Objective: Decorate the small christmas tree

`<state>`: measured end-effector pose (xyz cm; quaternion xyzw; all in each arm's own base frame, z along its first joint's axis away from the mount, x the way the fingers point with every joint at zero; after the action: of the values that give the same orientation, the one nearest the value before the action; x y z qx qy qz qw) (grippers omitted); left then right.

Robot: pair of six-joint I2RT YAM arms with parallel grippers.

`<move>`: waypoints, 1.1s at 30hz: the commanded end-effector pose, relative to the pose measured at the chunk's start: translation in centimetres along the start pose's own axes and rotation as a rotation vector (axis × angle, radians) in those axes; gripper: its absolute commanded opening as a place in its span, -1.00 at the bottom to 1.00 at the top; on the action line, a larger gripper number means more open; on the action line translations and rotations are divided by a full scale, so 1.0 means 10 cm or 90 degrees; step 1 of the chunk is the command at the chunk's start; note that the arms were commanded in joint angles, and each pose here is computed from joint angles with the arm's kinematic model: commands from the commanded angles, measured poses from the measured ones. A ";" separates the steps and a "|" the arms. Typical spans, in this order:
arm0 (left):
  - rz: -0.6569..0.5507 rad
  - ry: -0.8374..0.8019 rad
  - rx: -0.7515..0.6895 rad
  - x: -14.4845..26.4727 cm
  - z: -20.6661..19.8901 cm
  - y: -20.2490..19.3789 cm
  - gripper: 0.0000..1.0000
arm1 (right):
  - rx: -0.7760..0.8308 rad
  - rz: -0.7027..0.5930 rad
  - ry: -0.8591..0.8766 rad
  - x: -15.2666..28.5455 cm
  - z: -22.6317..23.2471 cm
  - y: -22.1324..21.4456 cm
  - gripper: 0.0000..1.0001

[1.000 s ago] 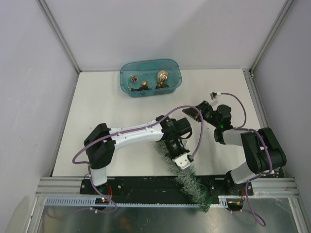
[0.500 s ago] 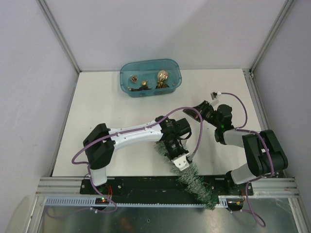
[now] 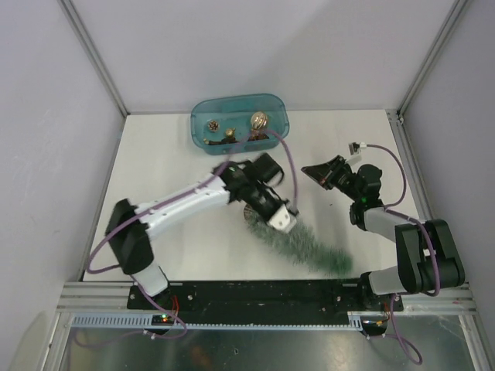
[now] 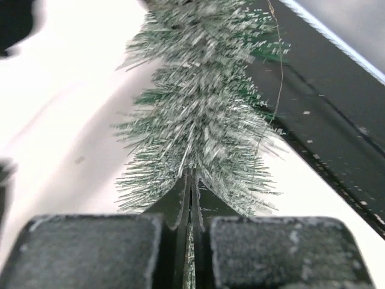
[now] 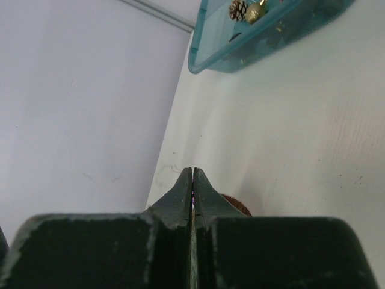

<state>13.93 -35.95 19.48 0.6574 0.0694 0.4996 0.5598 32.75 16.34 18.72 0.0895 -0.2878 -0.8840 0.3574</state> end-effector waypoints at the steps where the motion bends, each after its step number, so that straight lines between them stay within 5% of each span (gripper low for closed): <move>1: -0.112 0.163 0.022 0.80 0.19 0.53 -0.99 | 0.028 -0.026 0.031 0.04 0.20 0.18 -1.00; 14: -0.195 0.421 0.162 1.37 -0.09 0.00 -0.99 | 0.061 -0.012 0.009 0.13 0.45 0.07 -1.00; 33: -0.170 0.467 0.055 1.35 -0.60 -0.10 -1.00 | 0.166 0.026 -0.111 0.84 0.58 -0.19 -1.00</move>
<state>16.76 -23.06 24.84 0.4728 0.3832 0.6122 0.5049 25.14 15.16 22.41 0.0692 -0.3994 -0.8484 0.3405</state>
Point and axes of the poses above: each gripper's point midway between its finger pads, its own x axis back along the fingers, its own z axis along the line the jaws close on, y = z × x, the point moved 3 cm from there along x, back along the fingers, and after that the axes turned 6 degrees about x, right-handed, at the moved point
